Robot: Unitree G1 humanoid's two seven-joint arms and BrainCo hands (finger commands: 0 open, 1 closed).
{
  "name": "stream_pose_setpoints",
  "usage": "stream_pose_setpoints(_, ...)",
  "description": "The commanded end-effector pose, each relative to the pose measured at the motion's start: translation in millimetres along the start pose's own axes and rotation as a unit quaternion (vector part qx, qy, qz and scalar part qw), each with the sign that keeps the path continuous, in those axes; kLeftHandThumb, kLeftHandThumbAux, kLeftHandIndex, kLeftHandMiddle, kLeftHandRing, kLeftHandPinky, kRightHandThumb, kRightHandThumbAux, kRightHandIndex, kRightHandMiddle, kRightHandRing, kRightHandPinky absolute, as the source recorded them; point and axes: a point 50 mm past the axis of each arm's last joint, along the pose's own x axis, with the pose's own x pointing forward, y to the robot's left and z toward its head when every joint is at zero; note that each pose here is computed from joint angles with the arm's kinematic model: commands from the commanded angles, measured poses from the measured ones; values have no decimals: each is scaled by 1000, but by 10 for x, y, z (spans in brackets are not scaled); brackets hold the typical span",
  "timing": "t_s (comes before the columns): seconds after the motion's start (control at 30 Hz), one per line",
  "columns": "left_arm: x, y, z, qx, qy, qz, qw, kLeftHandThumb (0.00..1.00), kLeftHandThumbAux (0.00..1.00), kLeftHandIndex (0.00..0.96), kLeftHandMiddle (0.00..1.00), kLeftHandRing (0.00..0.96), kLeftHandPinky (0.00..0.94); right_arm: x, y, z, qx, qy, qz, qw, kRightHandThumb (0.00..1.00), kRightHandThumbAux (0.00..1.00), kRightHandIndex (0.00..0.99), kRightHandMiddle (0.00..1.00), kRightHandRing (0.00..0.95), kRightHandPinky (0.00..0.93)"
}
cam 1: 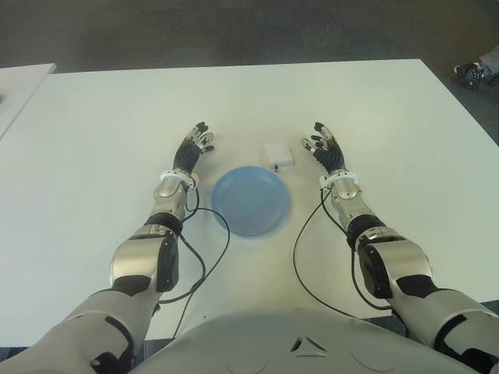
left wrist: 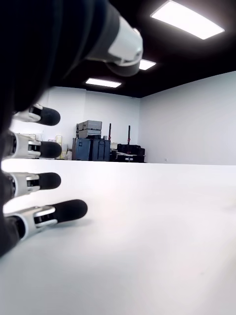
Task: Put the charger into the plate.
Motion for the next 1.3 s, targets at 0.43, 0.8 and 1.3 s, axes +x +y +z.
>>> stream_pose_setpoints(0.43,-92,-97,-245,-8,56,-16,998,108,523,0,0,0,26,77,-32,80,-139,19,121,983,262,575,0,105,153,221)
stream_pose_setpoints(0.8,-88,-106,-246,-7,57,-18,998,105,537,0,0,0,22,193,-104,425,-364,-64,179,912,303,485,0,122,194,272)
stream_pose_setpoints(1.3,-80,-97,-250,-5,66,-15,998,78,555,0,0,0,23,299,-140,768,-528,-113,283,792,407,370,0,10,79,172)
